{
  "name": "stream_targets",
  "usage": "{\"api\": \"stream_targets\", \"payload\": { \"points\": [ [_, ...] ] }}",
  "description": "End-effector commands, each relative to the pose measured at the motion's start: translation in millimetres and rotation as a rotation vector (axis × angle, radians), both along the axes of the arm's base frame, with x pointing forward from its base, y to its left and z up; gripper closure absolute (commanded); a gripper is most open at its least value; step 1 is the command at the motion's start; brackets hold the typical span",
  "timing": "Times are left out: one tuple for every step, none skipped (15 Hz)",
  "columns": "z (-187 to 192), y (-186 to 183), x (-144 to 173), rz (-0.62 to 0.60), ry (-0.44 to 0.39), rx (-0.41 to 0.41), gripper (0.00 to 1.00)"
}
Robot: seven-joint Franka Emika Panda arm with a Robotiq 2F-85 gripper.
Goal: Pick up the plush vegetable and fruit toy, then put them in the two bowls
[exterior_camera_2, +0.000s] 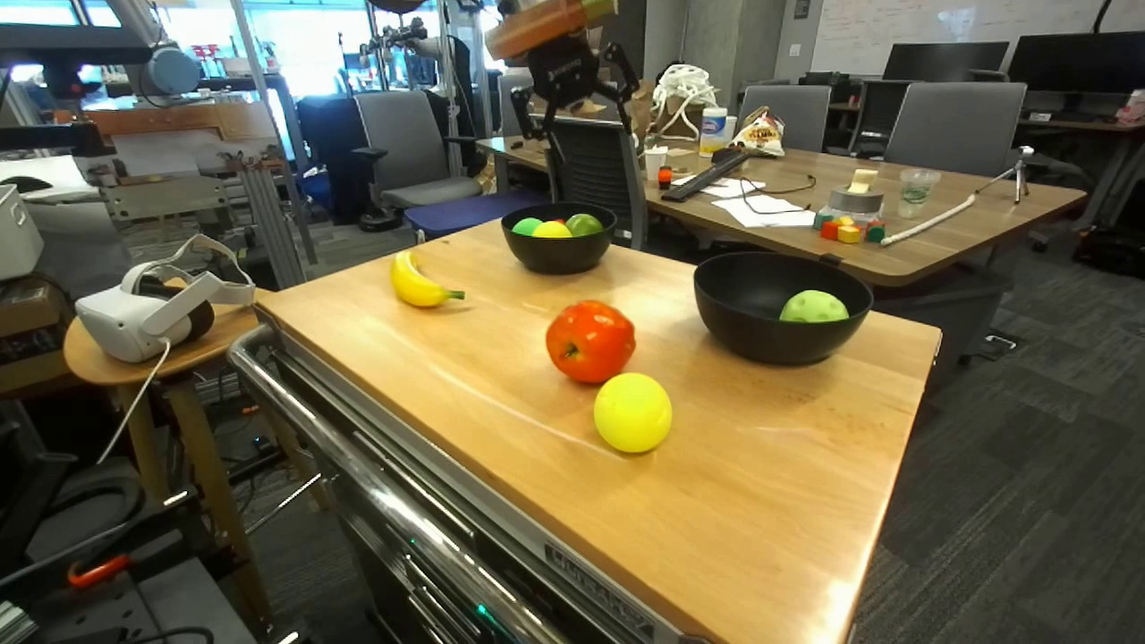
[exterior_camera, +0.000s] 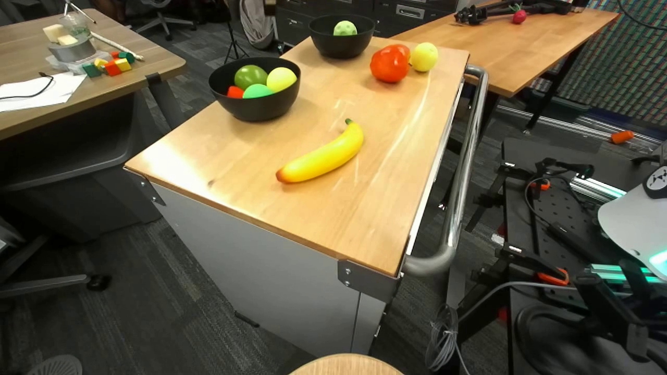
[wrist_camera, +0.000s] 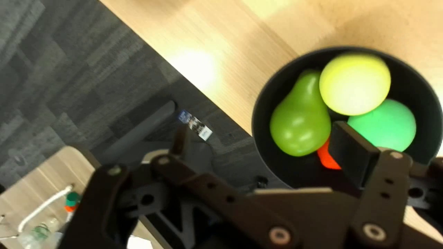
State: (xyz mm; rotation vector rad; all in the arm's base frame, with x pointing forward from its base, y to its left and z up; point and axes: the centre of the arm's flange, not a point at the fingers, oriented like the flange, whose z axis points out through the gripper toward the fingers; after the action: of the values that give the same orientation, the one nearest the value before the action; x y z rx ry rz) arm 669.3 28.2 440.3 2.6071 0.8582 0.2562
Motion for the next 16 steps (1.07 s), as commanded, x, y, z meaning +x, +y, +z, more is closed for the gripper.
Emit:
{"api": "stream_targets", "payload": {
  "points": [
    [39,-14,-71,-0.192,0.054,-0.056,0.00],
    [37,-23,-91,-0.258,0.078,-0.037,0.00],
    [35,-28,-107,-0.314,0.101,-0.014,0.00],
    [28,-35,-124,-0.367,0.116,0.011,0.00],
    [21,-41,-139,-0.420,0.123,0.032,0.00],
    [10,-49,-156,-0.473,0.124,0.053,0.00],
    [0,-56,-168,-0.525,0.123,0.074,0.00],
    [-11,-62,-177,-0.579,0.128,0.090,0.00],
    [-21,-66,-179,-0.624,0.137,0.125,0.00],
    [-29,-67,-178,-0.669,0.133,0.155,0.00],
    [-21,-64,-160,-0.603,0.173,0.094,0.00],
    [-28,-67,-165,-0.633,0.174,0.111,0.00],
    [-33,-69,-168,-0.649,0.174,0.119,0.00],
    [-34,-69,-168,-0.657,0.172,0.122,0.00],
    [-36,-65,-167,-0.583,0.169,0.090,0.00],
    [-37,-61,-168,-0.497,0.153,0.077,0.00]
  ]
}}
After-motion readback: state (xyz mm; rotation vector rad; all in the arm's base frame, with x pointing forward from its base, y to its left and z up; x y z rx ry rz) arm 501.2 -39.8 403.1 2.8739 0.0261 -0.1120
